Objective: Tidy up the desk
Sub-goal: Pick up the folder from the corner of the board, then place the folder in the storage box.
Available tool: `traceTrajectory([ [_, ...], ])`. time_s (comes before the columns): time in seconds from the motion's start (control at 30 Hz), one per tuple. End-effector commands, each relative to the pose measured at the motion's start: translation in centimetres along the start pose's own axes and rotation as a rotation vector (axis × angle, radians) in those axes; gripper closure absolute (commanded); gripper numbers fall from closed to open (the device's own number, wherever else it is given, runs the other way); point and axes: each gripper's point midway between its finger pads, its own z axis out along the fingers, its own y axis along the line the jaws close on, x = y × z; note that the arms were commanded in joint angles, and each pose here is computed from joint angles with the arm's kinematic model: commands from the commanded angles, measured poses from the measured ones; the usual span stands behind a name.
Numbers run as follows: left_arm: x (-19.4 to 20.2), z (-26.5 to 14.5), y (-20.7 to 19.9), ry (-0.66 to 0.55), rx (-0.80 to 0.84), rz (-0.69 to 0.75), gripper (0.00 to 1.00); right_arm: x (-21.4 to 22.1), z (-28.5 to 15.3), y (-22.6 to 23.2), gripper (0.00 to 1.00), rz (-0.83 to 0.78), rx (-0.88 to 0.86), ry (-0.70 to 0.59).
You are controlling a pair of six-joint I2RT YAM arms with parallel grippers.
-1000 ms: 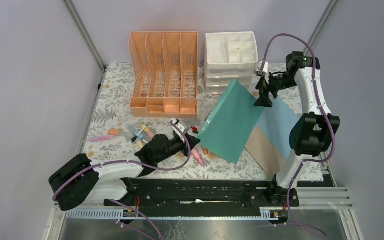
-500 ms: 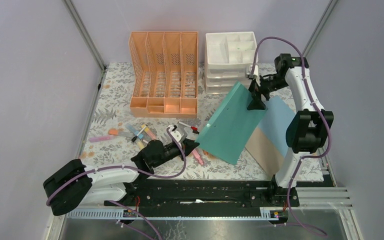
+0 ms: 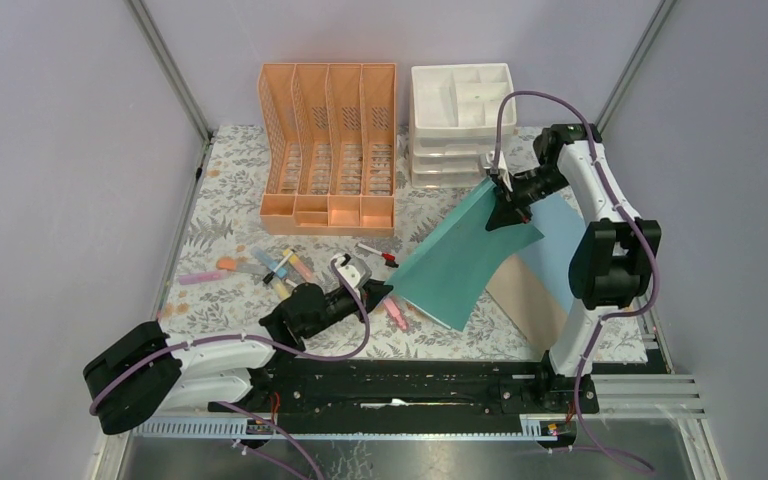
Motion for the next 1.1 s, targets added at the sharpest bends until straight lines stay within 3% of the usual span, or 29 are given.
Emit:
traceTrajectory([
  [0.0, -3.7, 0.3, 0.3, -0.131, -0.03, 0.002, 0.95, -2.2, -1.3, 1.5, 1.0, -0.086, 0.046, -0.007],
  [0.13, -4.4, -0.2, 1.2, -0.133, -0.091, -0.041, 0.62, -2.7, -2.4, 2.2, 1.0, -0.067, 0.084, 0.029],
  [0.27, -7.2, -1.2, 1.0, -0.174, -0.101, -0.083, 0.04, -2.4, -3.4, 3.2, 1.0, -0.011, 0.125, 0.109],
  [0.43, -12.1, -2.2, 0.3, -0.213, -0.09, -0.126, 0.01, -2.2, -2.9, 5.3, 1.0, 0.028, 0.122, 0.197],
  [0.6, -16.4, -0.6, -3.0, -0.185, 0.103, -0.018, 0.01, -2.8, -2.3, 6.4, 1.0, 0.045, 0.114, 0.233],
  [0.87, -17.0, 6.5, -5.1, 0.056, 0.389, 0.03, 0.01, -3.9, -2.3, 7.0, 1.0, 0.033, 0.136, 0.261],
  [1.07, -15.7, 9.2, -2.9, 0.131, 0.405, 0.02, 0.01, -5.2, -2.2, 7.7, 1.0, 0.01, 0.131, 0.209],
])
